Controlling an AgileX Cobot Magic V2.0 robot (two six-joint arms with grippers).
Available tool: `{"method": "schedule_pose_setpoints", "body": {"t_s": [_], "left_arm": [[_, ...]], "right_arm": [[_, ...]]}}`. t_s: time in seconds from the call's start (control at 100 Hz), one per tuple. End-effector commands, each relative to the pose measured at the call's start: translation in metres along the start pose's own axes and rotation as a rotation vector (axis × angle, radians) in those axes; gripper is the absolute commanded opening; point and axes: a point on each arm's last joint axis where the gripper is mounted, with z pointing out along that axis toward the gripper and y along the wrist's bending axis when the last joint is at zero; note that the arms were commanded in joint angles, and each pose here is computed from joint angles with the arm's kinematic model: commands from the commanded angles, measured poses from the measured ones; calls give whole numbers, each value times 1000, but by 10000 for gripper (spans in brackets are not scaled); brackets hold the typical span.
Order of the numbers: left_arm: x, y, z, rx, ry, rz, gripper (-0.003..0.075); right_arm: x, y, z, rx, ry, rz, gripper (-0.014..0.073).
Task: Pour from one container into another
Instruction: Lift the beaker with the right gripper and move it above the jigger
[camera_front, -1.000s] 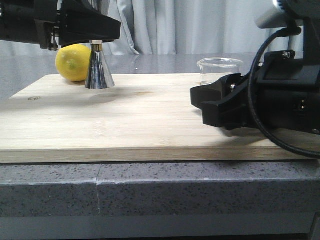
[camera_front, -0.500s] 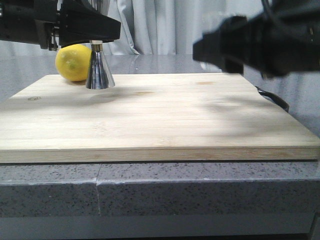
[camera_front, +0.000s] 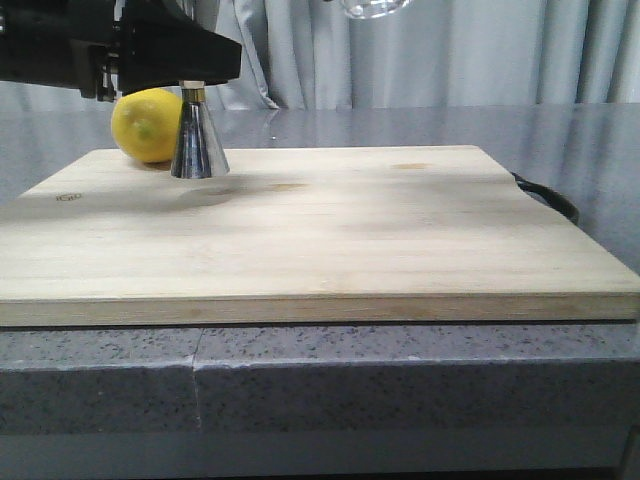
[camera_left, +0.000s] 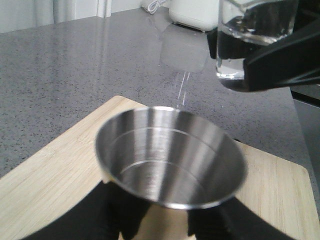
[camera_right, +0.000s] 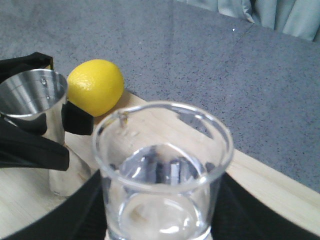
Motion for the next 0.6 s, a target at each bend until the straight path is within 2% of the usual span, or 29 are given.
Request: {"method": "schedule_pose_setpoints", "body": {"t_s": [0.0, 0.37, 0.59], "left_arm": [[-32, -15, -4, 76, -150, 46, 260], [-32, -15, -4, 76, -150, 46, 260], [-32, -15, -4, 76, -150, 46, 260]], "right_arm": [[-35, 3, -8, -3, -53, -62, 309], [-77, 30, 15, -85, 121, -312, 309], [-93, 35, 18, -105, 152, -460, 309]]}}
